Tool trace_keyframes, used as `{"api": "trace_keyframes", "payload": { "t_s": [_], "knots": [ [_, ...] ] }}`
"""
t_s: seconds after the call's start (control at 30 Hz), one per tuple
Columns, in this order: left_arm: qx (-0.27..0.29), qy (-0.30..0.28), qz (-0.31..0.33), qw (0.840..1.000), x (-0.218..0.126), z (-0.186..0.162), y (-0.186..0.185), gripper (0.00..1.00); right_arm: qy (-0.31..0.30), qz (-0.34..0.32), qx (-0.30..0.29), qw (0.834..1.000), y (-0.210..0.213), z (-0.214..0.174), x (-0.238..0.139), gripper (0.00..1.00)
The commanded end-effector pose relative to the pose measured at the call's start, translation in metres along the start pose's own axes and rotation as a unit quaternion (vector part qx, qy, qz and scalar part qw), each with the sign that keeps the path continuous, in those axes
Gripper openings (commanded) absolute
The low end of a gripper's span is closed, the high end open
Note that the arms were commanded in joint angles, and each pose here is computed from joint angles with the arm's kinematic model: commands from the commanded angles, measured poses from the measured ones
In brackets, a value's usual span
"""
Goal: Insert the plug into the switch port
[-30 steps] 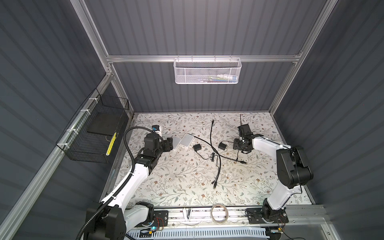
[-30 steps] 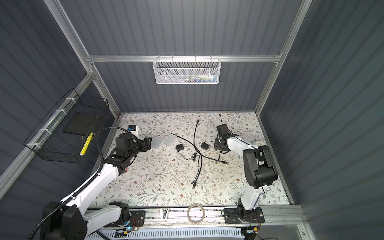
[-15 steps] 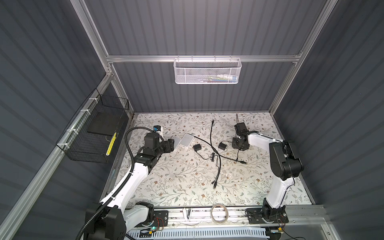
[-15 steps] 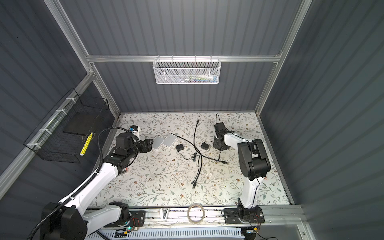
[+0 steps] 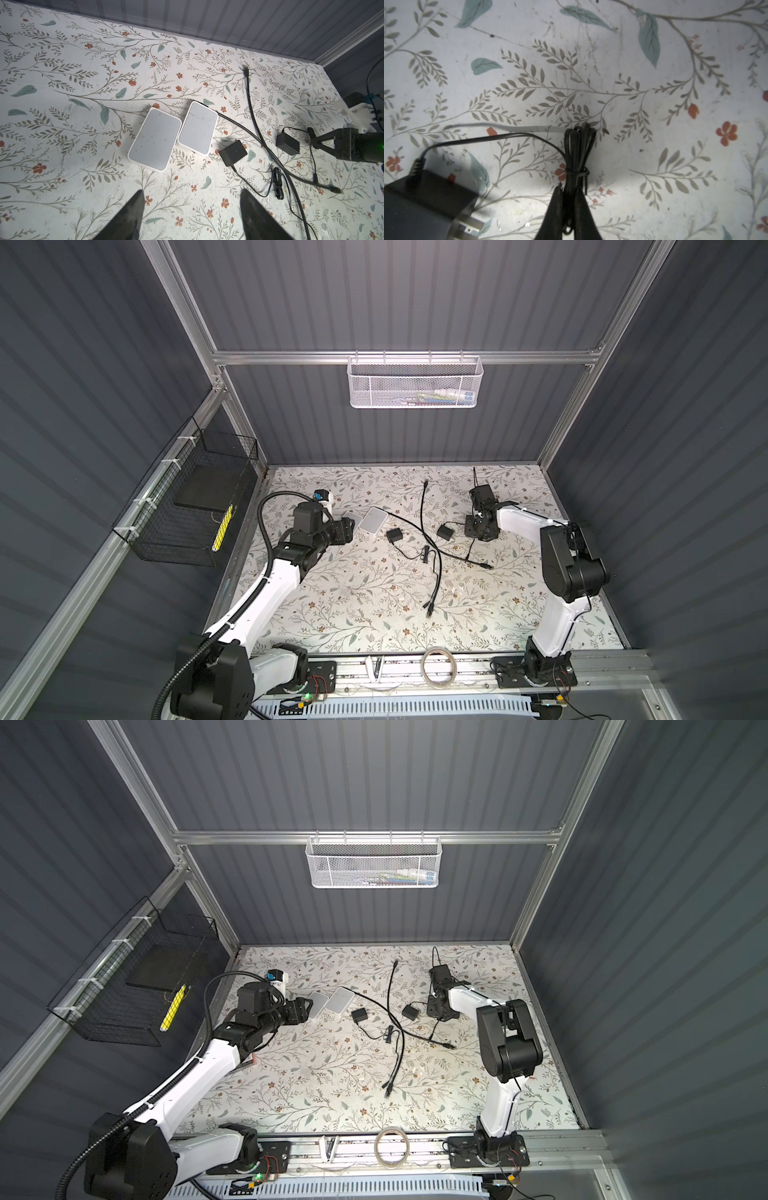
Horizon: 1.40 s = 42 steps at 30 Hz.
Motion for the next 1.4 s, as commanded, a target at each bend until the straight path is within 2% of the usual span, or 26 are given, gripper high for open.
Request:
{"api": "trace_keyframes", "payload": {
  "t_s": [0.0,0.17,0.4,0.6,0.87,1.1,1.37],
  "knots": [
    [0.015,0.002,-0.025,1.0,-0.004,0.006,-0.014,0.72,-0.018,0.015,-0.001,1.0,0.002,0.011,-0.023,0.0],
    [0.037,0.018,-0.083,0.996,-0.007,0.002,-0.042,0.72,-0.041,0.028,0.0,0.999,-0.003,0.021,-0.054,0.0],
    [0.109,0.067,-0.18,0.975,0.003,-0.021,-0.103,0.73,-0.071,0.077,0.019,0.994,-0.005,0.033,-0.099,0.0],
    [0.137,0.109,-0.287,0.942,0.012,-0.044,-0.161,0.73,-0.08,0.11,0.034,0.99,-0.002,0.033,-0.124,0.0],
    [0.145,0.152,-0.38,0.901,0.026,-0.079,-0.208,0.73,-0.07,0.143,0.06,0.985,0.005,0.021,-0.126,0.0],
    [0.148,0.189,-0.413,0.879,0.043,-0.112,-0.231,0.71,-0.071,0.171,0.082,0.979,0.012,0.018,-0.126,0.0],
    [0.15,0.196,-0.412,0.877,0.061,-0.131,-0.237,0.69,-0.066,0.193,0.091,0.975,0.017,0.013,-0.126,0.0]
  ]
}}
Point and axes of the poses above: each gripper's point midway between its finger pads, its own x axis out along the fingers, its own y axis along the line the jaws close on, z = x × y, the point moved 2 cm from there along -x, back along the fingers, and after that the axes turned 6 degrees about -x, right-handed, at the moved point
